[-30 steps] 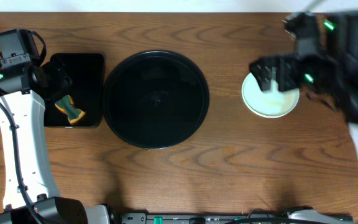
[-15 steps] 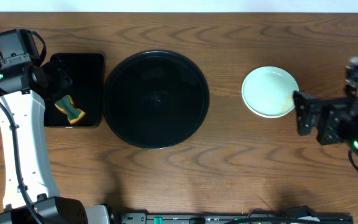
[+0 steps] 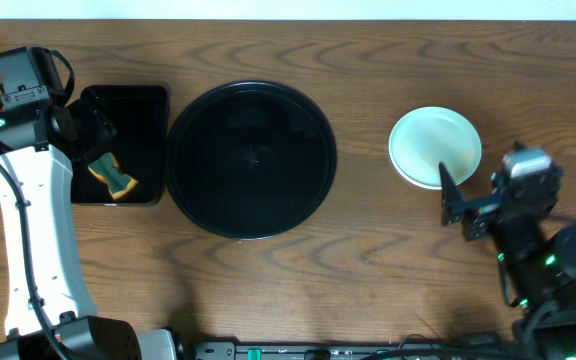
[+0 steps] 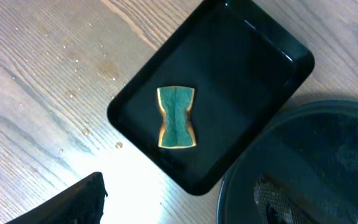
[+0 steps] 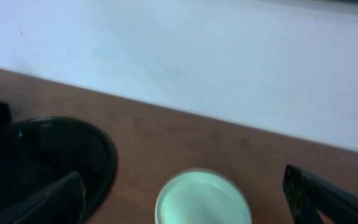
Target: Clean dirty plates on tray and stack at the side
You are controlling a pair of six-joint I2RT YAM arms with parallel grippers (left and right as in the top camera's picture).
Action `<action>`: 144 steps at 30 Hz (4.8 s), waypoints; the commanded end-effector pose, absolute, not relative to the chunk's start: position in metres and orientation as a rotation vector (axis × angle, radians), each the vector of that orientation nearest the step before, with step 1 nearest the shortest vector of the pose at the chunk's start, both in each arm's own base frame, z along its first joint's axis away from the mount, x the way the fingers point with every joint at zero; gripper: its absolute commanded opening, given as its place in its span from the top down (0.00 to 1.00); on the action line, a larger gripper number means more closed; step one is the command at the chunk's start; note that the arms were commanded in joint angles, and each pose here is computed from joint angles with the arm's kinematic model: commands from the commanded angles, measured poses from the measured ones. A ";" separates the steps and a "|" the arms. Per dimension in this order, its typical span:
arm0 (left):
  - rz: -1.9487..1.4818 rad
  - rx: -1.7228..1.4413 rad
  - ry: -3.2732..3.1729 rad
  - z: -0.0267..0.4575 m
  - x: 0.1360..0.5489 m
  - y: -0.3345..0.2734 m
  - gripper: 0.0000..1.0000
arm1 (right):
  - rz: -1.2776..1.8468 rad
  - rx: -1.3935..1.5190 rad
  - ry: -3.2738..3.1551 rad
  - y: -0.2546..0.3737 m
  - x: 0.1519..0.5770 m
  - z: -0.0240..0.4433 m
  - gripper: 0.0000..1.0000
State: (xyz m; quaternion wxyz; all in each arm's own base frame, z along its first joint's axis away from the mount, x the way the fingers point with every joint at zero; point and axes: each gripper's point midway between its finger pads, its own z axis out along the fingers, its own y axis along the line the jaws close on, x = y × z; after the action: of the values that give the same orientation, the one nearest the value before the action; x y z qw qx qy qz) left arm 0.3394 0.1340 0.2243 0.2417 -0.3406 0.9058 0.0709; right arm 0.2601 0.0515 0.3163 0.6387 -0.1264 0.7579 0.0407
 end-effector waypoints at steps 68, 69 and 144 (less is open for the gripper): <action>0.164 -0.652 2.127 0.287 0.329 0.100 0.22 | 0.158 -0.104 1.680 0.036 0.245 0.149 0.01; 0.151 -0.620 2.094 0.287 0.327 0.093 0.22 | 0.158 -0.104 1.680 0.036 0.245 0.149 0.01; 0.112 -0.204 1.711 0.138 0.241 0.037 0.22 | 0.158 -0.104 1.680 0.036 0.245 0.149 0.01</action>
State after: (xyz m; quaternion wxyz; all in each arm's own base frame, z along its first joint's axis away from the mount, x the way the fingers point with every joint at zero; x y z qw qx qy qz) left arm 0.2412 0.0387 0.1558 0.6701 -0.1001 0.7342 0.0434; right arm 0.2448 0.0407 0.1485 0.6622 -0.0582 0.7436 0.0721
